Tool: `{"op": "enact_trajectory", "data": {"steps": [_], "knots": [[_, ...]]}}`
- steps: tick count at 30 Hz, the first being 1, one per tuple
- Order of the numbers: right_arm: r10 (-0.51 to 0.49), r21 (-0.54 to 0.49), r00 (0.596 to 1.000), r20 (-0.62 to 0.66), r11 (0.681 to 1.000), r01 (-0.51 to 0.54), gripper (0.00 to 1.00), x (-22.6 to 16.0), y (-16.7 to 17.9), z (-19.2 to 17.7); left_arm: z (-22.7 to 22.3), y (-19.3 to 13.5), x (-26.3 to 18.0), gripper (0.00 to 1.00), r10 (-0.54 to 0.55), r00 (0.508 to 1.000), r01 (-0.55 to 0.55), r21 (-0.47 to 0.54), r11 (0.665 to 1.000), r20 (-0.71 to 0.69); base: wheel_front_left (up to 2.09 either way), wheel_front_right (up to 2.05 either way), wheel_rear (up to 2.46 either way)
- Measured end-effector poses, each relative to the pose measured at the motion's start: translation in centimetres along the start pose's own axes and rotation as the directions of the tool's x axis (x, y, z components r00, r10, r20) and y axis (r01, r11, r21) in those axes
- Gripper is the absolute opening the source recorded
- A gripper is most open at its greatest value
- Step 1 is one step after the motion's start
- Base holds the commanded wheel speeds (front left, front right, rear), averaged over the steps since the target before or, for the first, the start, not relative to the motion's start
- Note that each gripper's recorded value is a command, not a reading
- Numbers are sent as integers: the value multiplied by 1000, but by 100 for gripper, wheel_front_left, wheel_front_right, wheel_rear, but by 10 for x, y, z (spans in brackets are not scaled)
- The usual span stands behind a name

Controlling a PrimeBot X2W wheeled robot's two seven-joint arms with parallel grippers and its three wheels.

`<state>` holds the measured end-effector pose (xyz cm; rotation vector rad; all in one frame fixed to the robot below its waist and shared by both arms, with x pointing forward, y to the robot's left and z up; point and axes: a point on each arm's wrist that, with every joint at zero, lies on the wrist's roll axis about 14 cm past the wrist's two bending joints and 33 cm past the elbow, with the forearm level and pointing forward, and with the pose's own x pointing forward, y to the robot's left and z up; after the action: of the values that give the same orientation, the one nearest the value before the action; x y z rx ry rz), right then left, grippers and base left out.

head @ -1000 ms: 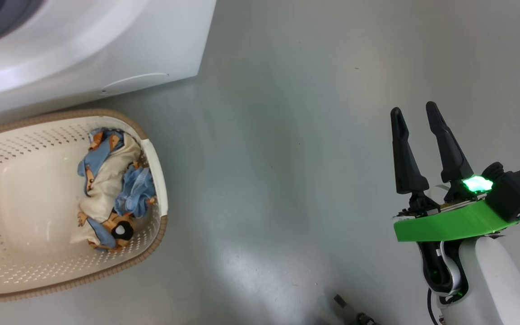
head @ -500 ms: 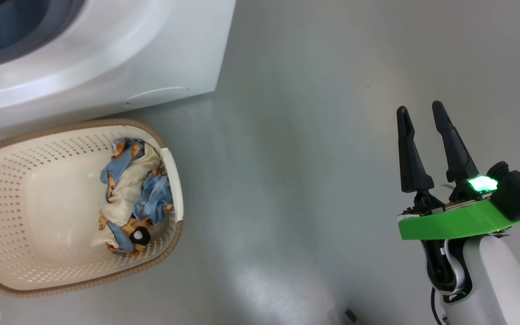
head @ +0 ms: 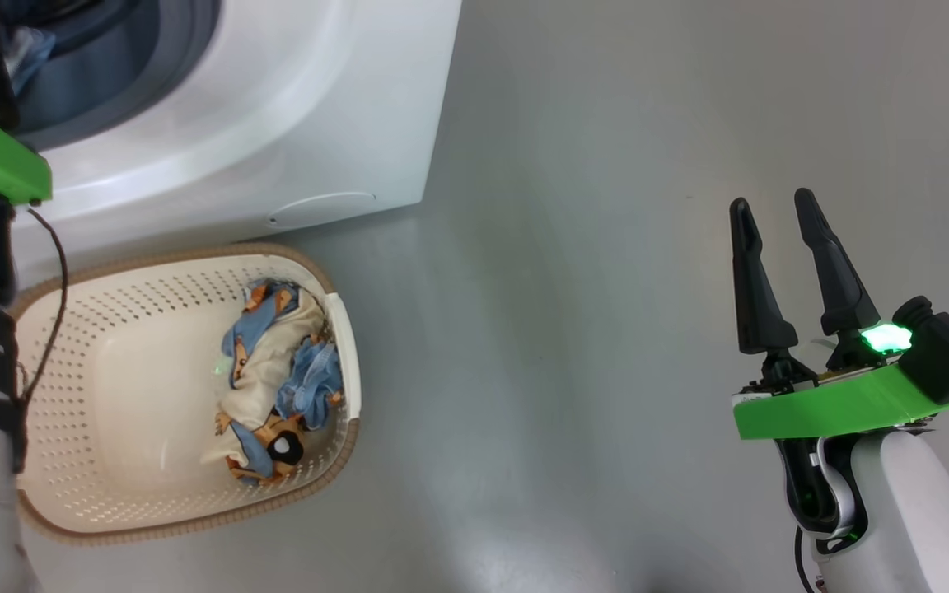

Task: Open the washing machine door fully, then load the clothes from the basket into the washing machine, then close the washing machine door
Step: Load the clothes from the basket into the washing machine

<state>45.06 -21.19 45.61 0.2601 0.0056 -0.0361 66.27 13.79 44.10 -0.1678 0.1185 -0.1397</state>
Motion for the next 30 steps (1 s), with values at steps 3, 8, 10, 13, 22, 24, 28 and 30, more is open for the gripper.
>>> {"op": "enact_trajectory", "data": {"steps": [3,8,10,13,22,24,28,30], "knots": [[5,0,1000,6,1000,-5,100,-1,1,3,3,-2,-8,100,-10,1000,10,9,1000,8,0,0,0],[13,-10,1000,23,1000,-13,100,-5,2,12,3,-1,-25,100,-12,1000,12,11,1000,7,0,0,0],[19,-15,999,29,1000,-19,100,-6,2,16,5,-1,-32,100,-10,1000,10,0,1000,13,0,0,0],[26,-18,999,34,1000,-25,100,-10,3,20,5,-1,-44,100,-6,1000,6,-10,1000,18,0,0,0],[50,-37,998,49,998,-49,100,-21,6,31,3,3,-84,100,6,1000,-5,-16,1000,15,0,0,0],[55,-39,997,50,998,-53,100,-25,7,33,4,4,-94,100,7,1000,-7,-14,1000,19,0,0,0],[66,-47,996,58,997,-63,100,-32,9,39,6,4,-115,100,14,999,-13,-21,1000,31,0,0,0],[70,-49,996,60,997,-68,100,-37,9,41,6,5,-127,100,23,999,-22,-30,999,34,0,0,0]]}}
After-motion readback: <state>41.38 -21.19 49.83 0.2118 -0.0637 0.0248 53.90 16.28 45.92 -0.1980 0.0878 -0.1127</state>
